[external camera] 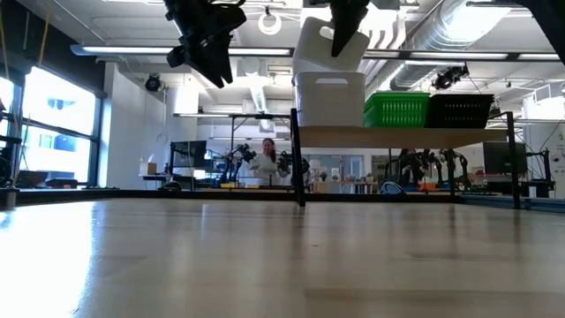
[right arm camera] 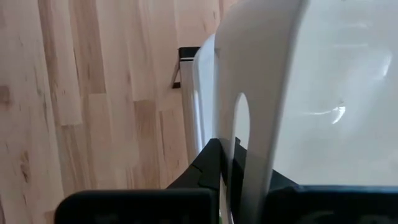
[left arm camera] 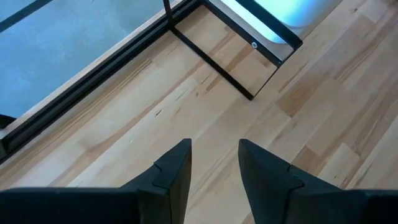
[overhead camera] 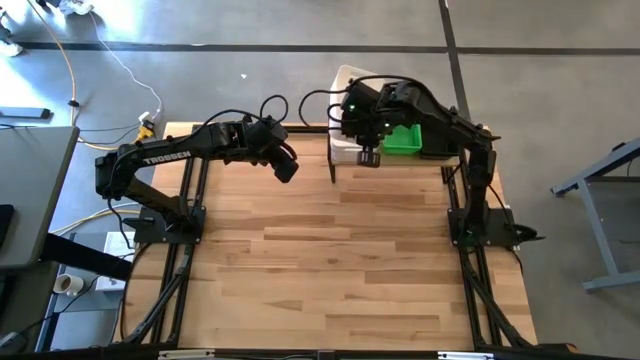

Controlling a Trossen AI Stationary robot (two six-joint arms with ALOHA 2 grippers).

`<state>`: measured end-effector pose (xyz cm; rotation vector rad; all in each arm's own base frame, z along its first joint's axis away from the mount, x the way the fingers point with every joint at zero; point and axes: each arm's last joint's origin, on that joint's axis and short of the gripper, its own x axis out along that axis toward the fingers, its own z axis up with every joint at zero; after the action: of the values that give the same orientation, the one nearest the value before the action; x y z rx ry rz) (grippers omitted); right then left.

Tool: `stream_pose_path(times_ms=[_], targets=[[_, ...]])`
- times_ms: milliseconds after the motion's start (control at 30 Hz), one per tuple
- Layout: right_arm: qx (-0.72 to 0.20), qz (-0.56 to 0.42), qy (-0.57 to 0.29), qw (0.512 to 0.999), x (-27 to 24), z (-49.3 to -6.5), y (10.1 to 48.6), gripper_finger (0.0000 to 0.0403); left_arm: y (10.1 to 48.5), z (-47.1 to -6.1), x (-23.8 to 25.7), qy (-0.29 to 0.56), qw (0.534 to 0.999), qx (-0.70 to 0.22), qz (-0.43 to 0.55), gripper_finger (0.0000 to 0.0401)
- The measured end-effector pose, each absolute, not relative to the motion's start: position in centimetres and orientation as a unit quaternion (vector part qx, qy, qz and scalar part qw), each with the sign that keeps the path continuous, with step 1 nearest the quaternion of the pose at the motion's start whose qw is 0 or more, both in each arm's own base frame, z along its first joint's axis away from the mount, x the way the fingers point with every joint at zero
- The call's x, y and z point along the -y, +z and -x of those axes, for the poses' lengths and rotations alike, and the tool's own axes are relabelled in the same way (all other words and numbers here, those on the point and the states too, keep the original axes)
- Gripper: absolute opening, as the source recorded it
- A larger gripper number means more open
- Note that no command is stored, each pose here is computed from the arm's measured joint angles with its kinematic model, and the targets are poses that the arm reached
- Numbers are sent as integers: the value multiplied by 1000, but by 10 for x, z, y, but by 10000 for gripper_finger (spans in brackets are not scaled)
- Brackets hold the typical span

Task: Stack baskets on shelf by color
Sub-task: Stack the white bin on top of the white bin

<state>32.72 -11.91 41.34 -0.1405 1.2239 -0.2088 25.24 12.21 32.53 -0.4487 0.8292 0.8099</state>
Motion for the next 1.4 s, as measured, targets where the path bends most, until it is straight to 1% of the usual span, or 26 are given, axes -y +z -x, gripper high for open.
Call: stream_pose_path(times_ms=[433, 500, 667, 767, 867, 1033, 1200, 1333, 1400], targets=[[-520, 65, -149, 838, 111, -283, 454, 0, 325, -252, -122, 381, 813, -388, 211, 122], [-523, 62, -151, 836, 108, -275, 453, 0, 325, -252, -122, 382, 812, -387, 212, 122], [-578, 77, -168, 795, 98, -248, 428, 0, 325, -252, -122, 382, 812, -386, 212, 122], [-573, 82, -171, 798, 95, -241, 426, 0, 325, -252, -122, 383, 812, -386, 212, 122], [-570, 81, -168, 800, 94, -243, 427, 0, 325, -252, -122, 382, 812, -386, 212, 122], [-549, 111, -163, 812, 95, -255, 436, 0, 325, -252, -122, 383, 812, -386, 213, 122], [-565, 135, -140, 802, 103, -277, 431, 0, 325, -252, -122, 386, 810, -382, 223, 122], [-591, 143, -122, 784, 108, -293, 424, 0, 325, -252, -122, 386, 810, -381, 224, 122], [-585, 144, -123, 788, 110, -299, 425, 0, 325, -252, -122, 386, 810, -381, 224, 122]])
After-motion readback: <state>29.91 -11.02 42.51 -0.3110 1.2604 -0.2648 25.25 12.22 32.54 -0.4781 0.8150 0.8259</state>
